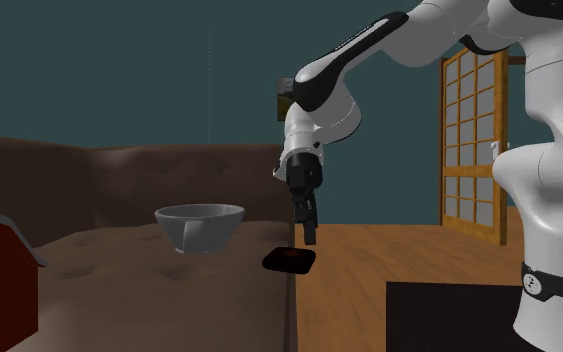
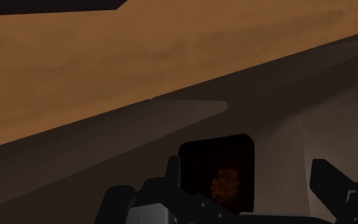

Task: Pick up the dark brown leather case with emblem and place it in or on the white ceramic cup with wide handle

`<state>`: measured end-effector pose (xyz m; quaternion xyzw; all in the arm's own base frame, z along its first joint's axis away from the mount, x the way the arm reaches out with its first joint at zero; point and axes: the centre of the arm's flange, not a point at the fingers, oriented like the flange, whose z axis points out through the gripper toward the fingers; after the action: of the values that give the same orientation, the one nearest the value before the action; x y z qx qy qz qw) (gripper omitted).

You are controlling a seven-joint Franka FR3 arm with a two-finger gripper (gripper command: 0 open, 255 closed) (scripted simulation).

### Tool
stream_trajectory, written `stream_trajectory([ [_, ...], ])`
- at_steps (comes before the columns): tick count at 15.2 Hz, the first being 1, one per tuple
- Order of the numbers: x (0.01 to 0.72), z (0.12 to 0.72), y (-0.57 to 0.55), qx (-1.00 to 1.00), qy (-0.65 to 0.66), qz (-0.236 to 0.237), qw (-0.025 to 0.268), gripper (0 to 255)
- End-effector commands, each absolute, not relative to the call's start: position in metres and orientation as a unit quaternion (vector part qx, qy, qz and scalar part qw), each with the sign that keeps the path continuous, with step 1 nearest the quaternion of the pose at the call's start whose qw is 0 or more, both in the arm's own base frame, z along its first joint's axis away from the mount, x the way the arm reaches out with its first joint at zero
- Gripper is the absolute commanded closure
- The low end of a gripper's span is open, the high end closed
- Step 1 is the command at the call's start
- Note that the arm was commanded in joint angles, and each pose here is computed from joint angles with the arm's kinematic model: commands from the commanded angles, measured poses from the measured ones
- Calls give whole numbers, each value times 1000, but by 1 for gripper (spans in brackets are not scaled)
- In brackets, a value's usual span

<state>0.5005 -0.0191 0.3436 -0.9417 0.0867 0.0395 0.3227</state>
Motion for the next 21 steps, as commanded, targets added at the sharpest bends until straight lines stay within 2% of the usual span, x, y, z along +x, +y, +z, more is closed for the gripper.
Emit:
stream_trajectory([
  [1, 500, 343, -19, -942, 87, 39, 323, 0],
  [3, 500, 344, -19, -942, 87, 39, 323, 0],
  [4, 500, 344, -19, -942, 87, 39, 323, 255],
  [13, 500, 344, -19, -942, 87, 39, 323, 255],
  [14, 500, 344, -19, -942, 87, 39, 323, 0],
  [16, 457, 286, -70, -868, 68, -64, 487, 0],
  [18, 427, 206, -94, -757, 46, -165, 631, 0],
  [19, 421, 175, -96, -709, 38, -200, 676, 0],
  [21, 425, 175, -86, -709, 38, -200, 676, 0],
])
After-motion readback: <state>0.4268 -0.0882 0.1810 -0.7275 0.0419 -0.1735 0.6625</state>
